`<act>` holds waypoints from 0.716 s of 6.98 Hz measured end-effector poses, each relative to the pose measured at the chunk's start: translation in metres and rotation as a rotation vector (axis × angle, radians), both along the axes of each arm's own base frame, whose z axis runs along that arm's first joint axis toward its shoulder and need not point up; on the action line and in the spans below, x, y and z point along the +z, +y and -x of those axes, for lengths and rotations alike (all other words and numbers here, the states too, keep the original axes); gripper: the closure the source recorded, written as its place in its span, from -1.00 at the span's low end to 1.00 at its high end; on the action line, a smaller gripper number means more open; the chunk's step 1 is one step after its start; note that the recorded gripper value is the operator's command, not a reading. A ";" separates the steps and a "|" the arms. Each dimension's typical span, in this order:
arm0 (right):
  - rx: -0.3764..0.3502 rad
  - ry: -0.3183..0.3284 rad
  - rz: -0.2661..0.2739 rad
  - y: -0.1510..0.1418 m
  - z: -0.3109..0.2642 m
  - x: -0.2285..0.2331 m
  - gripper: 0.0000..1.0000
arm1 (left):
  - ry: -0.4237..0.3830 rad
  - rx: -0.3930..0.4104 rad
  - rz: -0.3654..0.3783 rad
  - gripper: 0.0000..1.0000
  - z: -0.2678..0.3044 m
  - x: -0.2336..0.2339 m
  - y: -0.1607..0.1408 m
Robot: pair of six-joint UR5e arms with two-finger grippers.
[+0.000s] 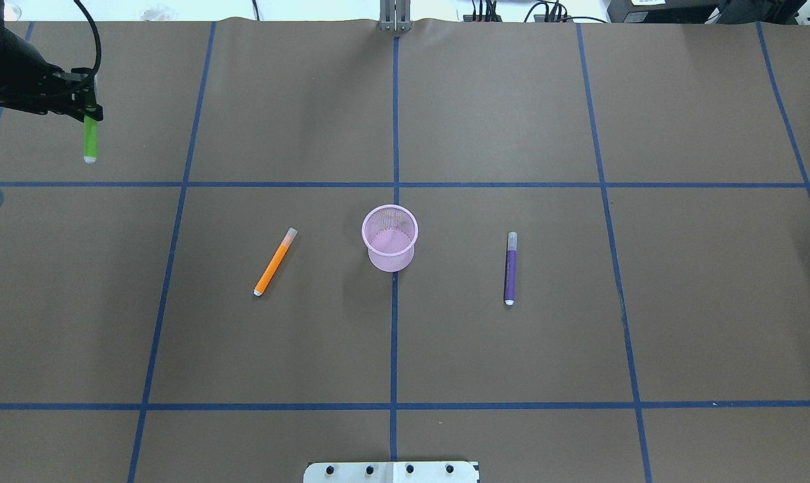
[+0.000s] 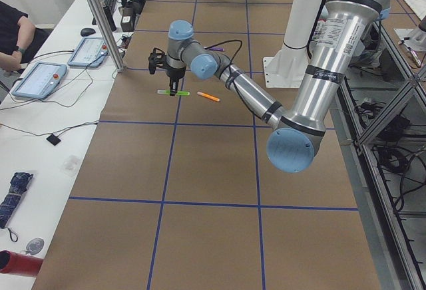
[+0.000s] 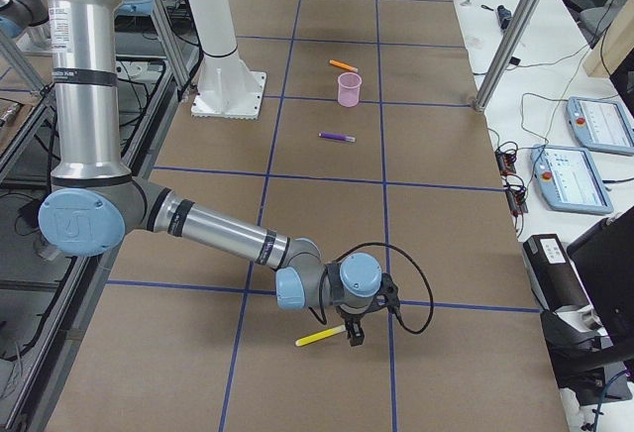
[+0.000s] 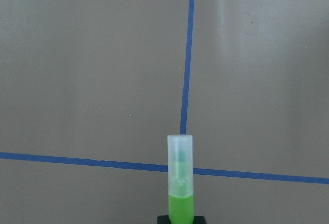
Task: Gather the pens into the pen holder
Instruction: 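Carry the green highlighter farther away while the right gripper grasps the yellow highlighter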
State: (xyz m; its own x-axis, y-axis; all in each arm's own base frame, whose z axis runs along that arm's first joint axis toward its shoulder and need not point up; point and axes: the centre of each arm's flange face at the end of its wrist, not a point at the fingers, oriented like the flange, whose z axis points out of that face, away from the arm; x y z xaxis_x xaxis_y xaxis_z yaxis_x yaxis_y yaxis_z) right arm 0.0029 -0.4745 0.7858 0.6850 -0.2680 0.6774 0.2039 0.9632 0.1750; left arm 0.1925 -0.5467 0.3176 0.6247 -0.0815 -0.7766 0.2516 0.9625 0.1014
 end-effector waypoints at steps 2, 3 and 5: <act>-0.027 0.006 0.010 0.012 0.003 0.013 -0.98 | 0.018 -0.016 0.000 1.00 -0.005 -0.016 -0.006; -0.034 0.014 0.018 0.017 0.004 0.020 -0.98 | 0.022 -0.019 0.000 1.00 -0.006 -0.022 -0.008; -0.043 0.022 0.024 0.021 0.003 0.028 -0.96 | 0.020 -0.014 0.005 1.00 -0.012 -0.031 -0.009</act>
State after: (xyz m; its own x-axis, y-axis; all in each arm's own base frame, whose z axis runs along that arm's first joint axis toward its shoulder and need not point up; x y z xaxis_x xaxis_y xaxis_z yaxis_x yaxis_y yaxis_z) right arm -0.0005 -0.4531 0.8143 0.6878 -0.2816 0.6690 0.2489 0.9573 0.1471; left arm 0.2050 -0.5559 0.2869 0.6079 -0.0946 -0.7884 0.2673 0.9593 0.0910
